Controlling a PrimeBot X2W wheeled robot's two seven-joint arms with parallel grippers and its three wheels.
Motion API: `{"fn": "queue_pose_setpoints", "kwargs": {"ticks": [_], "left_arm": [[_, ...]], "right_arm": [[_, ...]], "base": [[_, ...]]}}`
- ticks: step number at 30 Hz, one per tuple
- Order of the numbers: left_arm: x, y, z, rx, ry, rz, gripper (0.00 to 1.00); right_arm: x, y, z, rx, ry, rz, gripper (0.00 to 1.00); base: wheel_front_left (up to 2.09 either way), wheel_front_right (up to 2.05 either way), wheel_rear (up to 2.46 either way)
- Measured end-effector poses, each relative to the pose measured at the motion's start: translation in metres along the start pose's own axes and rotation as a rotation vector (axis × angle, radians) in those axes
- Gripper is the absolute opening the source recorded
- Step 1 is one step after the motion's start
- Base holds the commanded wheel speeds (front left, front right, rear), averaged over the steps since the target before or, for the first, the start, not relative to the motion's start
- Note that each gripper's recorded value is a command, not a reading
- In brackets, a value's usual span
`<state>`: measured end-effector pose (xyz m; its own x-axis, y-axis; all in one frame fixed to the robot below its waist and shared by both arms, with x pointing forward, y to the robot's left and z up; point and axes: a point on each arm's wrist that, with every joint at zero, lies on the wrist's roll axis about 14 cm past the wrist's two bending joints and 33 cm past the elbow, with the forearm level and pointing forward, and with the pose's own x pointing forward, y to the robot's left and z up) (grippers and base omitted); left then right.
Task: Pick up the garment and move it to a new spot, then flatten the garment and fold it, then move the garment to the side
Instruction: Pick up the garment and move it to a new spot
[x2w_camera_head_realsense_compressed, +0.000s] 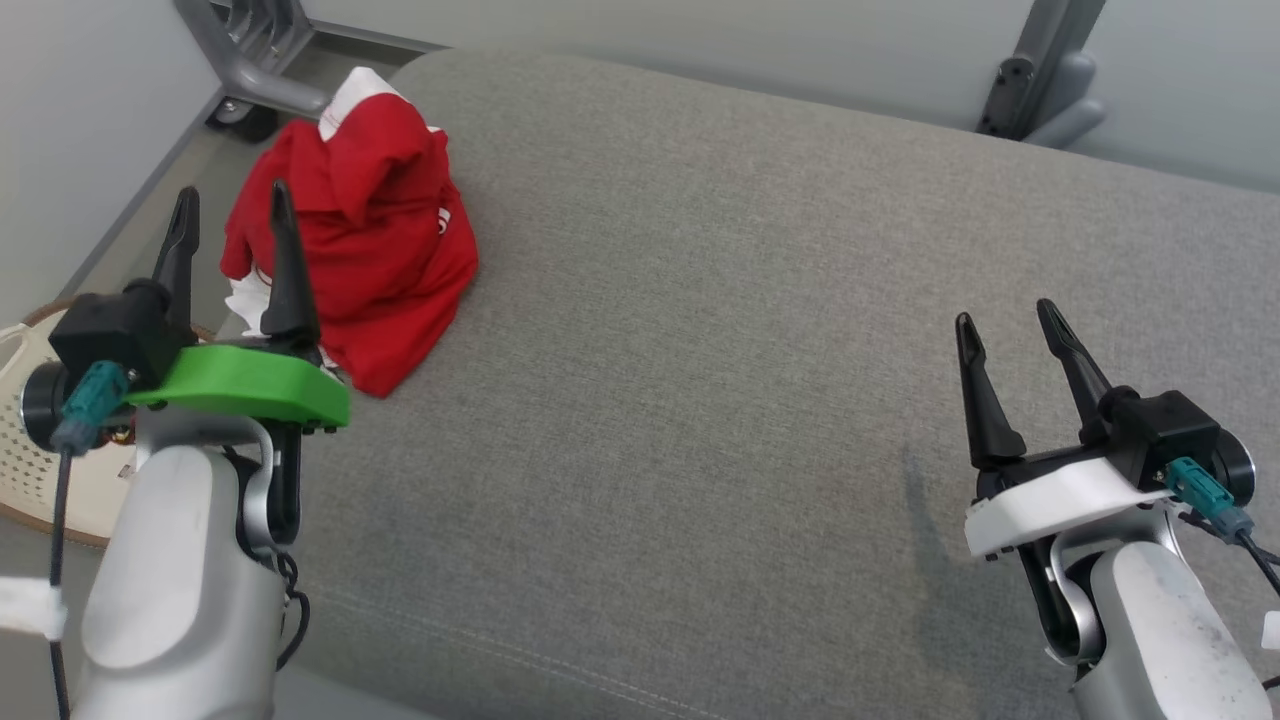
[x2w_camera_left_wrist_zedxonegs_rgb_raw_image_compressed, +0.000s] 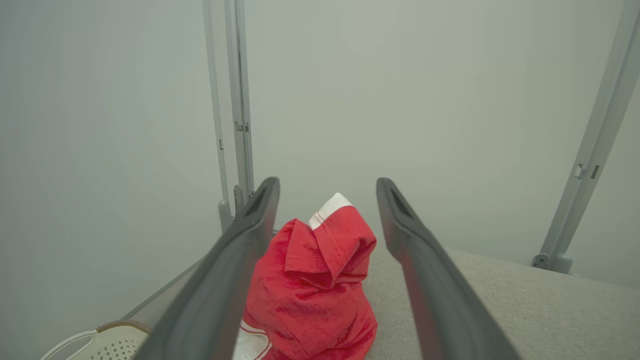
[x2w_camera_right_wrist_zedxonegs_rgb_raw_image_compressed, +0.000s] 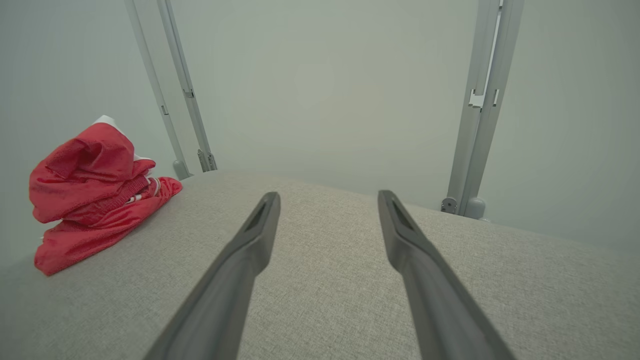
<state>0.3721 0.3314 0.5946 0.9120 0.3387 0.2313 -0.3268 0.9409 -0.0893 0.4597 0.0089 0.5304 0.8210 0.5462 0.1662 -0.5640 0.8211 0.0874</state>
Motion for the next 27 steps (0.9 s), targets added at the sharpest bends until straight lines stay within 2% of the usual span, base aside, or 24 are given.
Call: {"fn": "queue_pose_setpoints", "kwargs": {"ticks": [9,19,20,22,27], "left_arm": [[0.057,-0.022,-0.071,-0.020,0.217,-0.061,1.00],[0.075,-0.012,-0.151,0.044,0.459,-0.024,1.00],[0.075,-0.013,-0.156,0.048,0.476,-0.025,0.81],[0.078,-0.016,-0.163,0.054,0.487,-0.031,0.00],[0.083,-0.016,-0.164,0.091,0.482,-0.043,0.00]], "right_arm": [[-0.004,-0.042,-0.022,-0.004,0.042,-0.080,1.00],[-0.021,-0.079,-0.045,-0.002,0.092,-0.174,1.00],[-0.022,-0.082,-0.048,-0.001,0.098,-0.181,1.00],[-0.024,-0.086,-0.051,0.000,0.104,-0.193,1.00],[-0.028,-0.090,-0.054,0.003,0.110,-0.208,1.00]], "base": [[0.00,0.00,0.00],[0.00,0.00,0.00],[0.00,0.00,0.00],[0.00,0.00,0.00],[0.00,0.00,0.00]]}}
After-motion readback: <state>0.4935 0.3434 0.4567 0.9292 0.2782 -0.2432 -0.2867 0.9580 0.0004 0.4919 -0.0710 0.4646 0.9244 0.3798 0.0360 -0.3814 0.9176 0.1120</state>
